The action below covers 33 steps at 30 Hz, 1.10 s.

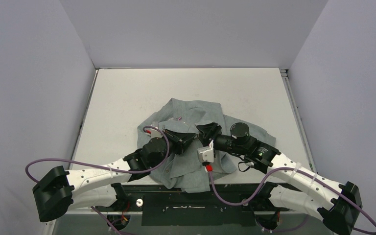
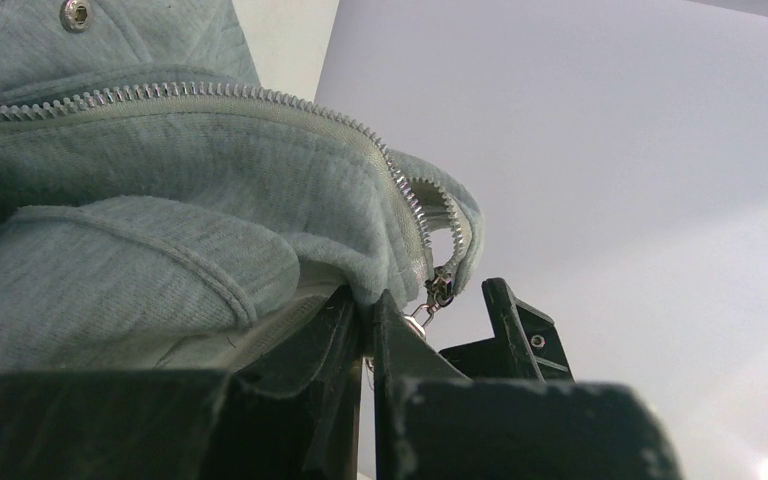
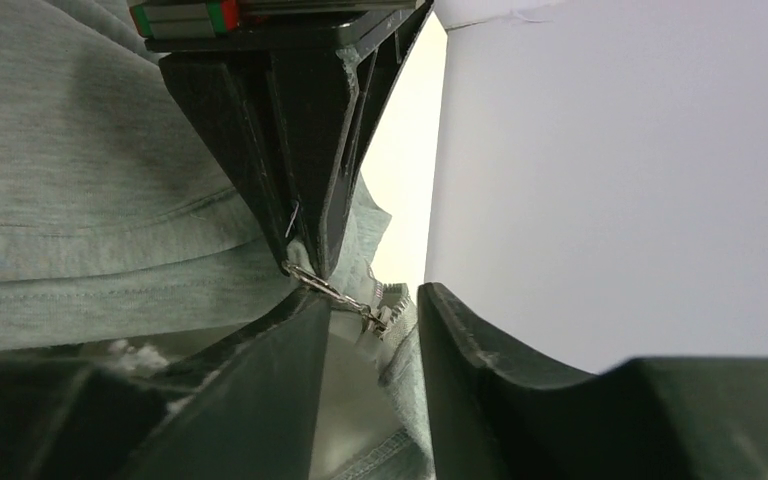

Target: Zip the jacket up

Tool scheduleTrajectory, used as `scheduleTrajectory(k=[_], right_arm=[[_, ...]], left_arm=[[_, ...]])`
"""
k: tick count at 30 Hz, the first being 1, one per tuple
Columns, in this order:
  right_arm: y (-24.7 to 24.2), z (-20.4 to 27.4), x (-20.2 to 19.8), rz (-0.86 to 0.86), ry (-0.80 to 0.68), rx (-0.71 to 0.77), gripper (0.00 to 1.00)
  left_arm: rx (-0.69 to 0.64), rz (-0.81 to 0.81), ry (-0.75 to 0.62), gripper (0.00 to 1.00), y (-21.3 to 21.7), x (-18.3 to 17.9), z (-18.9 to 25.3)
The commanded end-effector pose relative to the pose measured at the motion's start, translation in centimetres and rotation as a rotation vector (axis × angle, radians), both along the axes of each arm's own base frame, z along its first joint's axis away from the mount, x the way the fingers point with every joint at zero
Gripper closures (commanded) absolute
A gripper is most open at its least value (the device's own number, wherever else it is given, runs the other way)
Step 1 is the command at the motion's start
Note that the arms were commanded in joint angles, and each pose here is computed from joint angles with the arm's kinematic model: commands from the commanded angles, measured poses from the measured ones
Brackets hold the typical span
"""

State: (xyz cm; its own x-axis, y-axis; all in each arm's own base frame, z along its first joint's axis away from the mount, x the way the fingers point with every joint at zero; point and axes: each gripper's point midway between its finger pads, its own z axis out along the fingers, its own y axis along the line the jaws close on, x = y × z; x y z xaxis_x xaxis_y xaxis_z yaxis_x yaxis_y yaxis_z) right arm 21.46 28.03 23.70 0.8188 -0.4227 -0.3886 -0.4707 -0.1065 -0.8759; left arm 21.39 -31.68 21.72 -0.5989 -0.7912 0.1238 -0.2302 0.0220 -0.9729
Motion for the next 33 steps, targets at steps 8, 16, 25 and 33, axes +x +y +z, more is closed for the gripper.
scheduleTrajectory(k=[8,16,25,33], right_arm=[[0.7,2.0,-0.5,0.068,-0.023,-0.015,0.56],[1.0,1.7,-0.9,0.092,0.001,-0.046,0.63],[1.2,0.6,-1.1,0.099,0.023,-0.106,0.67],[1.3,0.4,-1.0,0.096,0.029,-0.128,0.8]], left_arm=[[-0.056,-0.007,-0.031,1.0,-0.4,0.2,1.8],[-0.059,-0.015,-0.029,1.0,-0.6,0.2,1.8],[-0.06,-0.017,-0.031,1.0,-0.6,0.2,1.9],[-0.063,-0.02,-0.031,1.0,-0.7,0.1,2.0]])
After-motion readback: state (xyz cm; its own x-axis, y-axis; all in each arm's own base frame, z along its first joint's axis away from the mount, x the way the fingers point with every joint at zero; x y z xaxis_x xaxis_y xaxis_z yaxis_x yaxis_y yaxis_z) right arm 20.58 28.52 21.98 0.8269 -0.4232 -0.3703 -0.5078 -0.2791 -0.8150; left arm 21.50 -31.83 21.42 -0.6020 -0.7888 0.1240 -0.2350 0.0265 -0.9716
